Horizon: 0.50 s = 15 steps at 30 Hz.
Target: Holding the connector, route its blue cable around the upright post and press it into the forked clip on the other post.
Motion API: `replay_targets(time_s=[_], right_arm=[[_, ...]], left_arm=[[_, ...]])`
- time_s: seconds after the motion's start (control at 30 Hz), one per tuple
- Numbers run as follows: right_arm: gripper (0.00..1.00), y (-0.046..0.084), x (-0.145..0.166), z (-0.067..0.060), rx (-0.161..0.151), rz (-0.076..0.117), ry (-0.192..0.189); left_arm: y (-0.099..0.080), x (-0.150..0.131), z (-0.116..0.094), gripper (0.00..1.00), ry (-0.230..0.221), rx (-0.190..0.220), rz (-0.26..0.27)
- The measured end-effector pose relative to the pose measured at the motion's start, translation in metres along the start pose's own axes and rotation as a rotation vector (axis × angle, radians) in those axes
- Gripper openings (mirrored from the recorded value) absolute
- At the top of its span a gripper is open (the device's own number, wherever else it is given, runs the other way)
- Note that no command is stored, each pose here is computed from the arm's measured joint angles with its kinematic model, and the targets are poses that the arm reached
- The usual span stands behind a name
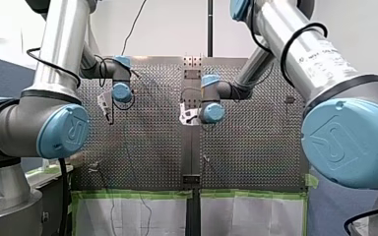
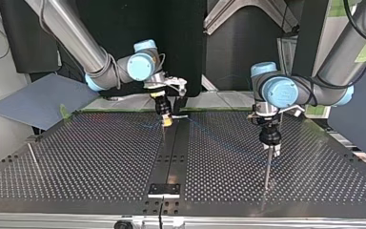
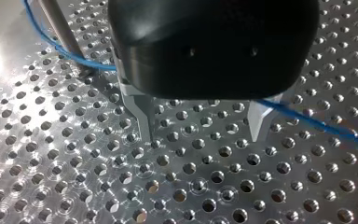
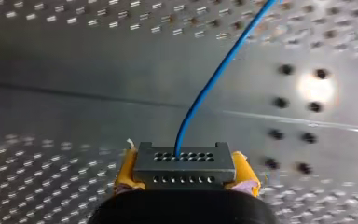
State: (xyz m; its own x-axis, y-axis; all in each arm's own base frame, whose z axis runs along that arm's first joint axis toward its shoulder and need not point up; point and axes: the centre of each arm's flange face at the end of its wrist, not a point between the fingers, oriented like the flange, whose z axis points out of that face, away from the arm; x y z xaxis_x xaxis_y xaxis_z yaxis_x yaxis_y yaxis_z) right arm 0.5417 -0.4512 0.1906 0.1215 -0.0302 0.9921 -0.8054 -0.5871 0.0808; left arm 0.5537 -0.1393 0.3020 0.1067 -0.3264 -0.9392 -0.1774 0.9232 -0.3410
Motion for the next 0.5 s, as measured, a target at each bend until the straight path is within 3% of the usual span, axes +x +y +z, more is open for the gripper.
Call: replay_targets(time_s=[0.23,0.5], right_arm=[[0.0,-0.001,-0.041,0.001,-0.016,-0.004,-0.056],[0.0,-0.007,-0.061,-0.007,-0.012,-0.003,-0.069]], left_arm=[[0.0,0.0,0.0,1.0,0.0,0.001,0.0],[-0.002,0.001,-0.001,1.0,0.001,0.004,0.0]])
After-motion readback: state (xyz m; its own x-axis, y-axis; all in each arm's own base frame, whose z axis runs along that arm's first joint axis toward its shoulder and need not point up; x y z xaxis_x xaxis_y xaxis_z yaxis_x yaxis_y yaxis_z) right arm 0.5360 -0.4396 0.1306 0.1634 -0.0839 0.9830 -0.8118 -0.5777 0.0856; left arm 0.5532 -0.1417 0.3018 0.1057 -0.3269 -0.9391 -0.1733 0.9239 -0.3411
